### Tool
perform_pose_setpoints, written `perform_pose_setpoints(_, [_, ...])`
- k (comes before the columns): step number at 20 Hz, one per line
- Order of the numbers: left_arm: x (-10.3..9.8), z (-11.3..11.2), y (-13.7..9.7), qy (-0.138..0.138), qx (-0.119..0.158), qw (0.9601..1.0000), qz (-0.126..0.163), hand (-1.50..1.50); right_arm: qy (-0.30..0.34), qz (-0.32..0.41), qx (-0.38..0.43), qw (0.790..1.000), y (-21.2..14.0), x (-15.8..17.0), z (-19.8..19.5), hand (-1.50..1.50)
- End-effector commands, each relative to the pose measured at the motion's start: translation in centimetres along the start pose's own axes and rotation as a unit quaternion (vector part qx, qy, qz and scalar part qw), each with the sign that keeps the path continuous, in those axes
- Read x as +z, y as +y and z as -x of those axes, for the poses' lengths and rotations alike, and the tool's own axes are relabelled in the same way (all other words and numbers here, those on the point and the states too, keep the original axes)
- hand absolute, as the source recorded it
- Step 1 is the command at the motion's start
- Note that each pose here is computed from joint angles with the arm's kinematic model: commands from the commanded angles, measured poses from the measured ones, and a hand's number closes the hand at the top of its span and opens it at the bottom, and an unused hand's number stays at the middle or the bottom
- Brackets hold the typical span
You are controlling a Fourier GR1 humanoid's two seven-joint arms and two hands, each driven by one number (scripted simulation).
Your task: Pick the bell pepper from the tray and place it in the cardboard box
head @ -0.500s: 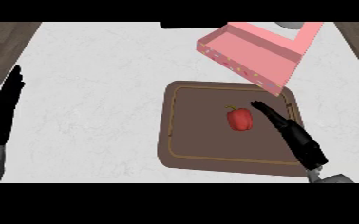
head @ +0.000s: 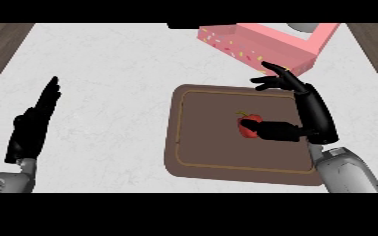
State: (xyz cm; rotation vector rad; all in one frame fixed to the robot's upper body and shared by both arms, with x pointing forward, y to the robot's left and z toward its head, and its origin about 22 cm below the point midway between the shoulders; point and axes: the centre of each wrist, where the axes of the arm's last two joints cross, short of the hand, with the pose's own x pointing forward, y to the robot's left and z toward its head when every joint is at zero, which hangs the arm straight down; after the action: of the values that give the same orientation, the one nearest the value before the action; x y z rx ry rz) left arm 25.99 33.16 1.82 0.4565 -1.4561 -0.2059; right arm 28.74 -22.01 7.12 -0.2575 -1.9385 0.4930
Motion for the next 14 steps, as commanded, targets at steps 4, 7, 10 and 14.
perform_pose_setpoints(4, [2.0, -0.1, -3.4, 0.006, 0.027, 0.9991, 0.031, 0.0, -0.03, 0.192, 0.004, 0.981, 2.0, -1.1, -0.9, -1.5])
perform_pose_setpoints(7, [2.1, -0.7, -3.5, 0.007, 0.025, 0.9994, 0.023, 0.0, -0.021, 0.128, 0.098, 0.987, 0.6, -1.2, -1.5, -1.5])
perform_pose_setpoints(10, [2.2, 0.1, -3.1, 0.008, 0.017, 0.9996, 0.019, 0.0, 0.012, 0.055, 0.215, 0.975, 0.0, 0.0, -0.9, -1.5])
perform_pose_setpoints(14, [2.6, 0.1, -3.8, 0.008, 0.021, 0.9996, 0.016, 0.0, 0.069, -0.029, 0.295, 0.953, -2.0, 0.2, -2.7, -1.5])
